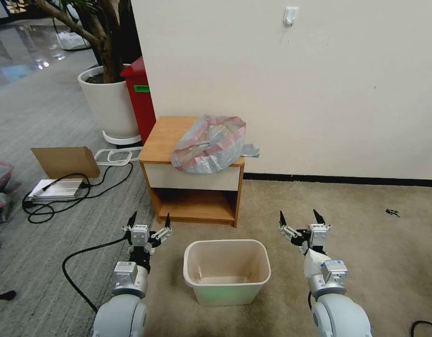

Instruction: Pick up the garbage bag from the table and place it over the trash can.

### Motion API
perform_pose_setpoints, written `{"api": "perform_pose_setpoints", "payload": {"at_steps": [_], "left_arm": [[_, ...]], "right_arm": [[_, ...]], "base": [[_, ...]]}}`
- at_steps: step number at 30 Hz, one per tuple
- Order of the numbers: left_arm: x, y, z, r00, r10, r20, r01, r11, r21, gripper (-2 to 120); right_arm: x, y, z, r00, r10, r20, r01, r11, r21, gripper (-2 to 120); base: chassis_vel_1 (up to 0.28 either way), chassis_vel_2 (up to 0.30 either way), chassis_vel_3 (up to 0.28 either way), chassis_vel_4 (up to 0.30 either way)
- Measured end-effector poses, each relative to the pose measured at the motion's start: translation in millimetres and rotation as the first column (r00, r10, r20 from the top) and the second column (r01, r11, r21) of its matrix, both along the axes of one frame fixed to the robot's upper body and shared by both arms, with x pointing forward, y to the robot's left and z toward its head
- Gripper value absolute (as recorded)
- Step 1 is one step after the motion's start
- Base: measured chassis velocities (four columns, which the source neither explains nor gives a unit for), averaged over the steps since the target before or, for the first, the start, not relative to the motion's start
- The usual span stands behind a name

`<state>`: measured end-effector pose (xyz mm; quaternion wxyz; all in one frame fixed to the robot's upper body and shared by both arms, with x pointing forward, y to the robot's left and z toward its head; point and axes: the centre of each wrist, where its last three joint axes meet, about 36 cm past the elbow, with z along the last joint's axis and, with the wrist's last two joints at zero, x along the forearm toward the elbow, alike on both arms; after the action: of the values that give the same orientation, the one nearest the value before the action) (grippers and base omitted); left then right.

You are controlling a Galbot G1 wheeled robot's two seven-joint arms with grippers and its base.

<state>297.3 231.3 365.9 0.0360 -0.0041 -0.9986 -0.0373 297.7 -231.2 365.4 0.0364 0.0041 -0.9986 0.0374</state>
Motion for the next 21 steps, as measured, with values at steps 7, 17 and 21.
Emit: {"api": "perform_pose_setpoints", "payload": {"at_steps": [7,17,21], "left_arm": [[-24,12,31,0.999,0.028,-0.018,-0.028,0.999,-0.023,100],[-60,28,82,0.998,0.051,-0.043,-0.052,0.998,-0.032,100],[-75,33,107,0.997,0.053,-0.058,-0.055,0.998,-0.036,100]], "right_arm": [[-10,4,25,1.000,-0.023,-0.004,0.023,0.998,0.060,100],[-34,6,87,0.998,-0.052,-0.020,0.055,0.977,0.208,100],[-46,6,115,0.998,-0.049,-0.040,0.058,0.959,0.276,100]], "base": [[0.000,0.000,0.000,0.000],[0.000,0.000,0.000,0.000],[0.000,0.000,0.000,0.000]]}}
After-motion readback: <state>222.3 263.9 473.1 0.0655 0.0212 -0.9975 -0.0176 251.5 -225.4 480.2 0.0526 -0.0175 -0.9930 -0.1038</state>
